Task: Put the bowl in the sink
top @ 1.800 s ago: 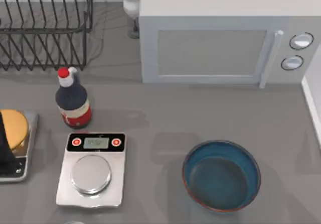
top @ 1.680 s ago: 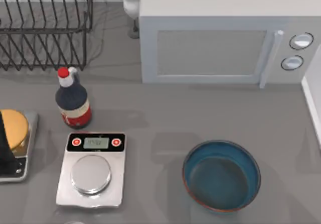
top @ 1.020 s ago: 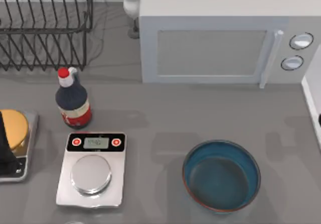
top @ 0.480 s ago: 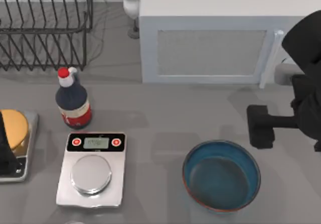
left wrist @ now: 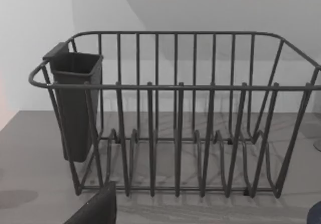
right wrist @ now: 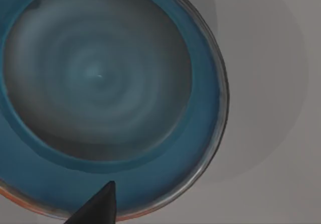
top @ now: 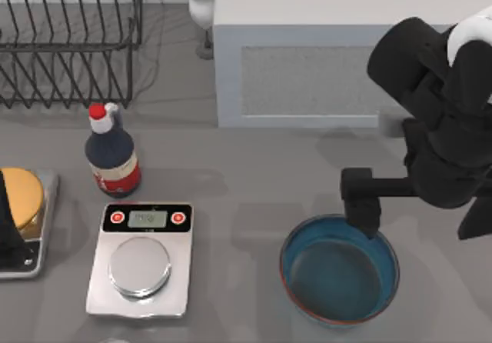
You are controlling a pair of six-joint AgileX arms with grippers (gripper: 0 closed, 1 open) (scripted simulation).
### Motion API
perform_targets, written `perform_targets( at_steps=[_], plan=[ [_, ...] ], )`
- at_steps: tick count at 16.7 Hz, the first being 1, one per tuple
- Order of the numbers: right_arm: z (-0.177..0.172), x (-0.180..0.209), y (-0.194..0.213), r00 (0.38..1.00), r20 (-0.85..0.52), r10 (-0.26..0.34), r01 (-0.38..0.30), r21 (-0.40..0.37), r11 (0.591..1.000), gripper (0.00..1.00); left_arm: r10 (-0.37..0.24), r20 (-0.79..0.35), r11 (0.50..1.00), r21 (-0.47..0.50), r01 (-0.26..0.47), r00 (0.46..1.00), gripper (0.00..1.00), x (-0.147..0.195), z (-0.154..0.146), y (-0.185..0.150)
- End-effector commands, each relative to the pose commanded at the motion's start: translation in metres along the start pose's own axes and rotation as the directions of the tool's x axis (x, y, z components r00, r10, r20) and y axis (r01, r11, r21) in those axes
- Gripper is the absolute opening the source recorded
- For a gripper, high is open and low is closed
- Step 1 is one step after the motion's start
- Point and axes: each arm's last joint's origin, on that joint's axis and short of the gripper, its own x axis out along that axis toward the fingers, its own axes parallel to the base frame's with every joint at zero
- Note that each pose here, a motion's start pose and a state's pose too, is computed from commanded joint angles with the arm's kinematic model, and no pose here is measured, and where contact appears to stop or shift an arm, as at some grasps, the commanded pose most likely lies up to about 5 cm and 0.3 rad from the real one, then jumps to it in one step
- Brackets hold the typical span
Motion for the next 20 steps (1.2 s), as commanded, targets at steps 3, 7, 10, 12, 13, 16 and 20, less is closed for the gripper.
perform_targets(
  at_steps=[3,7,10,12,13,16,20],
  plan=[
    [0.0,0.001,-0.001,1.0,0.001,0.001,-0.001,0.003,1.0,1.0,0.0,0.0,1.0,0.0,0.0,1.0,1.0,0.0,0.0,0.0],
    [0.003,0.031,0.001,1.0,-0.001,-0.001,0.001,-0.001,1.0,1.0,0.0,0.0,1.0,0.0,0.0,1.0,1.0,0.0,0.0,0.0],
    [0.005,0.069,0.003,1.0,0.01,0.007,-0.007,0.0,1.0,1.0,0.0,0.0,1.0,0.0,0.0,1.0,1.0,0.0,0.0,0.0],
    [0.002,0.089,0.001,1.0,0.007,0.005,-0.005,0.0,1.0,1.0,0.0,0.0,1.0,0.0,0.0,1.0,1.0,0.0,0.0,0.0],
    [0.001,0.095,0.001,1.0,0.003,0.002,-0.002,0.0,1.0,1.0,0.0,0.0,1.0,0.0,0.0,1.0,1.0,0.0,0.0,0.0],
    [0.0,0.1,0.0,1.0,0.0,0.0,0.0,0.0,1.0,1.0,0.0,0.0,1.0,0.0,0.0,1.0,1.0,0.0,0.0,0.0],
    [0.0,0.1,0.0,1.0,0.0,0.0,0.0,0.0,1.0,0.85,0.0,0.0,1.0,0.0,0.0,1.0,1.0,0.0,0.0,0.0]
  ],
)
